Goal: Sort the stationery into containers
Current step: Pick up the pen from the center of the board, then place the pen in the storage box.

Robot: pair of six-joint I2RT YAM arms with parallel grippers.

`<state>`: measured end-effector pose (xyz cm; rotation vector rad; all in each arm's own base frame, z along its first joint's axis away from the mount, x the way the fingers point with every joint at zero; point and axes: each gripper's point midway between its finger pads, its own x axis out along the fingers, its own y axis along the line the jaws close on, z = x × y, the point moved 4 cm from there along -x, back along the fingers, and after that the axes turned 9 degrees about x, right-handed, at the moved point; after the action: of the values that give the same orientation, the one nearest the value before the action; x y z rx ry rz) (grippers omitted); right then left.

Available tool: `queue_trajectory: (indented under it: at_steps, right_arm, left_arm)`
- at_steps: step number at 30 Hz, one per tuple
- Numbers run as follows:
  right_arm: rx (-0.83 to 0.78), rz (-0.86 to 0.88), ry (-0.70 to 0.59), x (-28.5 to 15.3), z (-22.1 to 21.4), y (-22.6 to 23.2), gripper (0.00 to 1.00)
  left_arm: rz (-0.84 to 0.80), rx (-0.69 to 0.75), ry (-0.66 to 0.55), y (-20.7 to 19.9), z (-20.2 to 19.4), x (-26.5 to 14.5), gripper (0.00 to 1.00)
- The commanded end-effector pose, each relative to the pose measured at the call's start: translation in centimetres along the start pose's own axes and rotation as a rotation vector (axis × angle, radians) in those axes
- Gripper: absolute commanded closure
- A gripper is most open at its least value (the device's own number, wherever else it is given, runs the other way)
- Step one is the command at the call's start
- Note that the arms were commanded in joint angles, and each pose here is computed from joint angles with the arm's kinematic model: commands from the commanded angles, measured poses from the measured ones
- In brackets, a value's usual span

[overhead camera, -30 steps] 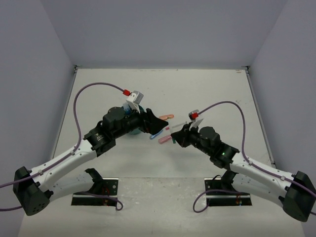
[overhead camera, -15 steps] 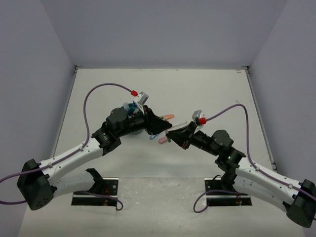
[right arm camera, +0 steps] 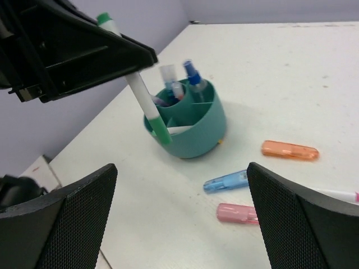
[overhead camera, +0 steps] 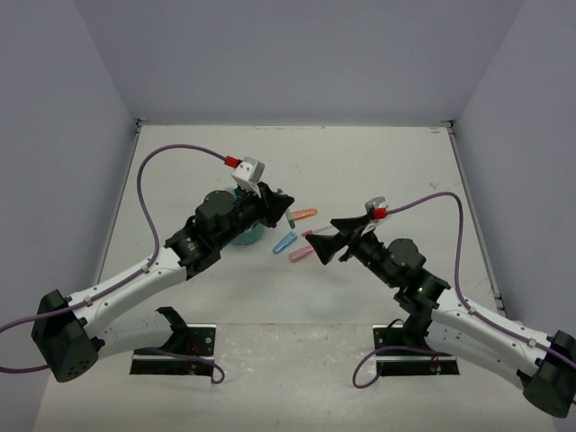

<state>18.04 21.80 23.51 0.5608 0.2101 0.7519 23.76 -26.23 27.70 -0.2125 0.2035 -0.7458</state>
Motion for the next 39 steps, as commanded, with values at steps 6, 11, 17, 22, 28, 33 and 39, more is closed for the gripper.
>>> queue_trajectory:
  at_steps: [6, 11, 17, 22, 28, 33, 39]
  right_arm:
    - [0.043, -0.161, -0.088, -0.6, 0.8, -2.4, 0.01]
    - [0.046, -0.133, -0.095, -0.9, 0.6, -2.2, 0.01]
    - [0.049, -0.127, -0.088, -0.8, 0.4, -2.2, 0.01]
    - [0.048, -0.125, -0.083, -0.7, 0.2, -2.2, 0.01]
    - [0.054, -0.137, -0.084, -0.6, 0.2, -2.3, 0.01]
    - [0.165, -0.372, -0.086, 0.3, 0.3, -4.6, 0.01]
    - [0.27, -0.685, 0.064, 2.0, -1.5, -7.1, 0.01]
  left_arm:
    - [0.428, 0.353, -0.097, 7.2, 0.8, 1.3, 1.0]
    - [0.517, 0.412, -0.075, 9.1, -1.6, 1.3, 1.0]
    - [0.567, 0.44, -0.024, 10.4, -4.1, 1.4, 1.0]
    - [0.589, 0.437, 0.012, 11.2, -6.3, 1.3, 1.0]
    - [0.585, 0.422, 0.027, 11.3, -7.2, 0.9, 0.85]
    - [0.545, 0.361, 0.002, 10.3, -6.0, 0.5, 0.55]
    - [0.489, 0.287, -0.063, 8.7, -2.7, -0.7, 0.45]
